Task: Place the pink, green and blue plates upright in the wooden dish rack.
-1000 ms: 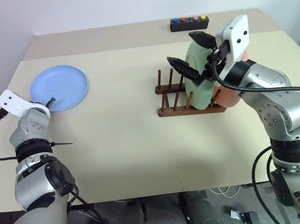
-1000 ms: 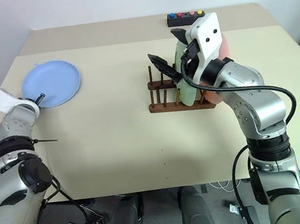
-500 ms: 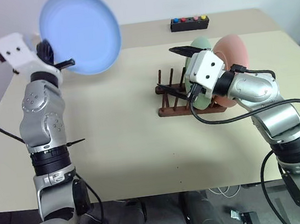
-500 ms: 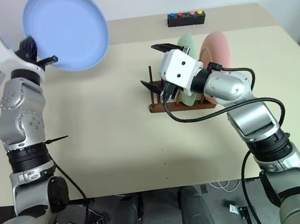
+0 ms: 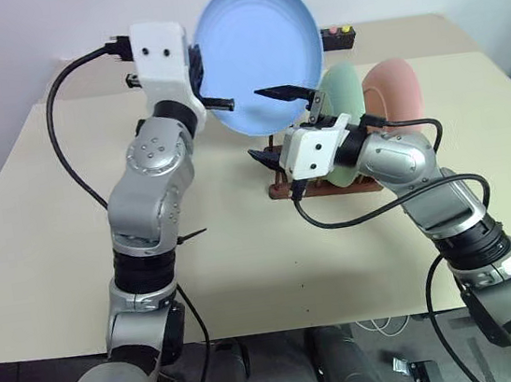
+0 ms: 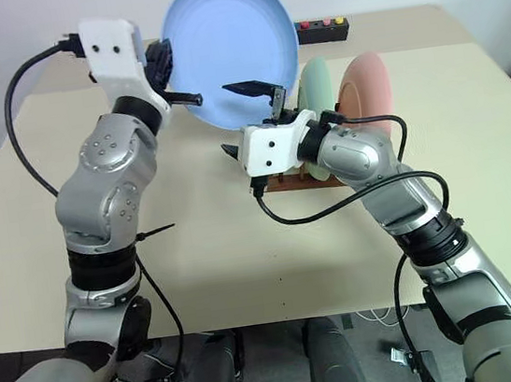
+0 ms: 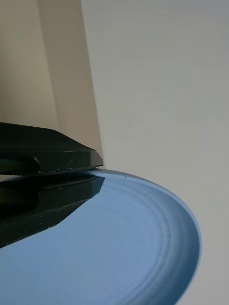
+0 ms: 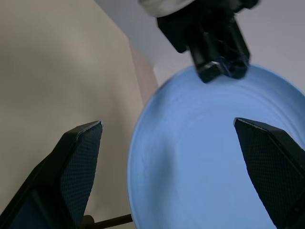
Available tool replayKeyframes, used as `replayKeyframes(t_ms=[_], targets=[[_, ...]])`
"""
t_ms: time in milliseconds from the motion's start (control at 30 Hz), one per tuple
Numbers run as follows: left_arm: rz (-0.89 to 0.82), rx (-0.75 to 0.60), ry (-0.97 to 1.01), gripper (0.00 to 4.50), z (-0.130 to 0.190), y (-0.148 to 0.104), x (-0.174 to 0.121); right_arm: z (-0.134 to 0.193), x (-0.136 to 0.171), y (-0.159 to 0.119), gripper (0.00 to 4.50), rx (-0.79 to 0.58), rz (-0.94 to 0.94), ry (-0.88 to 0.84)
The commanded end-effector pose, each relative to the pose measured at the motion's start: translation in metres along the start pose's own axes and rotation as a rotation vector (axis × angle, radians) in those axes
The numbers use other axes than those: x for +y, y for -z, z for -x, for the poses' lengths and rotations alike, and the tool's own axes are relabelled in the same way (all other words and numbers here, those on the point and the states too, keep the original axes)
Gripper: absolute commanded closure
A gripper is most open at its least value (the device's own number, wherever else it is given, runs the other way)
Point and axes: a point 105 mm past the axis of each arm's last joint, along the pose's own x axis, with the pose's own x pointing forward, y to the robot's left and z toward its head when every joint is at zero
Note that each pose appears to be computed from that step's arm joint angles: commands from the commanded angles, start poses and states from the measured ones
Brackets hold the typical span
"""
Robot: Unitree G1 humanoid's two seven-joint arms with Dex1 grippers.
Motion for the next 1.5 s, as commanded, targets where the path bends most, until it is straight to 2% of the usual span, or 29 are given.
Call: replayKeyframes(t_ms=[33,333,433,667,933,1067,1267,1400,1500], targets=[[0.0,-0.09,0.014,4.47,0.003,-0.03,-0.005,-0.002,-0.004,-0.004,0.0,-0.012,0.061,0.01],[0.012,-0.096,0.009,4.47,0.005,-0.04,-0.002,-0.003,-0.001,0.018,0.0,0.086,0.123,0.008],[0.01,-0.095,0.006,4.5,0.006,-0.04,-0.001,-0.003,-0.002,0.02,0.87,0.095,0.132,0.01],[0.018,-0.098,-0.001,4.5,0.007,-0.043,0.0,-0.004,-0.003,0.025,4.44,0.117,0.168,0.019],[0.045,-0.102,-0.015,4.5,0.009,-0.043,0.003,-0.006,-0.003,0.021,4.44,0.097,0.182,0.029],[0.134,-0.172,0.002,3.15,0.011,-0.055,0.006,-0.007,-0.004,0.018,4.5,0.083,0.187,0.036],[0.323,-0.338,-0.056,0.13,0.017,-0.085,0.03,-0.008,-0.007,0.016,4.5,0.068,0.198,0.053],[0.355,-0.42,-0.195,0.05,0.024,-0.097,0.065,-0.009,-0.009,0.013,4.5,0.056,0.205,0.062],[0.285,-0.451,-0.258,0.05,0.03,-0.1,0.087,-0.009,-0.014,0.009,4.5,0.036,0.195,0.088]])
